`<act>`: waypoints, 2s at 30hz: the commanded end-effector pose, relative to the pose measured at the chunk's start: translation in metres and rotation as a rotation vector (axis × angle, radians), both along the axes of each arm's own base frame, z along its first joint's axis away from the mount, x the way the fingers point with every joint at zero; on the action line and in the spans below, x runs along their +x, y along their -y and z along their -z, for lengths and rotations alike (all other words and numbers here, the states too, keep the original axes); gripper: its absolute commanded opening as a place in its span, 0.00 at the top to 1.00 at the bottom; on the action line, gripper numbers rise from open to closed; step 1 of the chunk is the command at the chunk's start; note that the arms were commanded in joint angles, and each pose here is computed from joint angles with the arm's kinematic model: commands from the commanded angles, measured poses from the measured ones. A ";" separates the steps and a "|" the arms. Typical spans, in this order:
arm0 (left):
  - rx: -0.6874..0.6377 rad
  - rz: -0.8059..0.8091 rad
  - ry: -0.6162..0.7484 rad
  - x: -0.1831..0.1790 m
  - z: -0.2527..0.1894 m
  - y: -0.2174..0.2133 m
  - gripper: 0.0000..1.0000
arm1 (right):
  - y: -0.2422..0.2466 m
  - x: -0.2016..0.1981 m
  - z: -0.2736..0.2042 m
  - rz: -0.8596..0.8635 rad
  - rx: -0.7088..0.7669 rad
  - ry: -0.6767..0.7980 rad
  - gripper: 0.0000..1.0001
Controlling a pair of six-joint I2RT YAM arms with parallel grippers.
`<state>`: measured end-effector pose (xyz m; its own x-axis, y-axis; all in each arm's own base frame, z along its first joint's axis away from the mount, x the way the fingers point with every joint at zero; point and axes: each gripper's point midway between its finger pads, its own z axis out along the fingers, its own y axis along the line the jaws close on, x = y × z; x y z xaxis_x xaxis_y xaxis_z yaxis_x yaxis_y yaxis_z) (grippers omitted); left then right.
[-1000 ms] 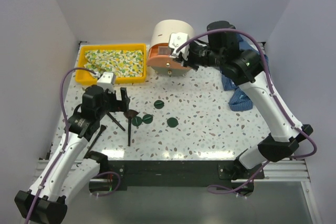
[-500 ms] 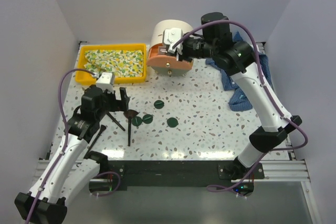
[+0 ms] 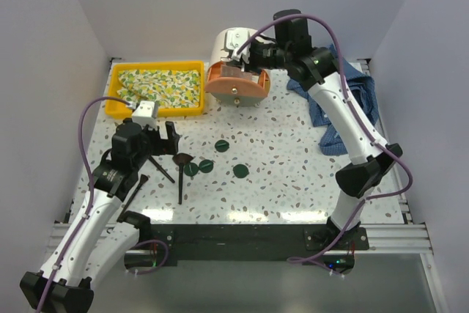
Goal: Organize the makeup
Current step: Place the makeup in the drawer.
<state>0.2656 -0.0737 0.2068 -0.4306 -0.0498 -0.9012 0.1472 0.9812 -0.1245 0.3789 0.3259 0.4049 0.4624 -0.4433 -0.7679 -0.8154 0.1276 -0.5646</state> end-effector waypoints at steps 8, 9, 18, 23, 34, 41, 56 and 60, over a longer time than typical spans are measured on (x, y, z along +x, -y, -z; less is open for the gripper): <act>0.006 -0.008 0.042 0.006 -0.006 -0.002 0.00 | 0.016 0.032 0.006 0.039 0.011 0.078 1.00; 0.007 -0.011 0.041 0.006 -0.006 -0.002 0.00 | 0.018 0.033 0.012 0.042 0.005 0.068 1.00; 0.014 -0.020 0.026 0.007 -0.002 -0.004 0.00 | 0.017 0.041 0.030 0.024 0.005 0.053 1.00; 0.019 -0.025 0.014 0.007 0.001 -0.004 0.00 | 0.015 0.047 0.034 0.023 0.001 0.064 1.00; 0.024 -0.032 0.002 0.009 0.004 -0.005 0.00 | 0.007 0.055 0.050 -0.004 -0.007 0.071 0.99; 0.027 -0.037 -0.004 0.009 0.005 -0.006 0.00 | 0.003 0.065 0.058 -0.002 -0.015 0.088 0.89; 0.027 -0.040 0.001 0.009 0.004 -0.007 0.00 | 0.004 0.070 0.079 0.008 -0.048 0.065 0.62; 0.027 -0.040 0.000 0.009 0.005 -0.007 0.00 | 0.005 0.067 0.083 0.003 -0.054 0.049 0.60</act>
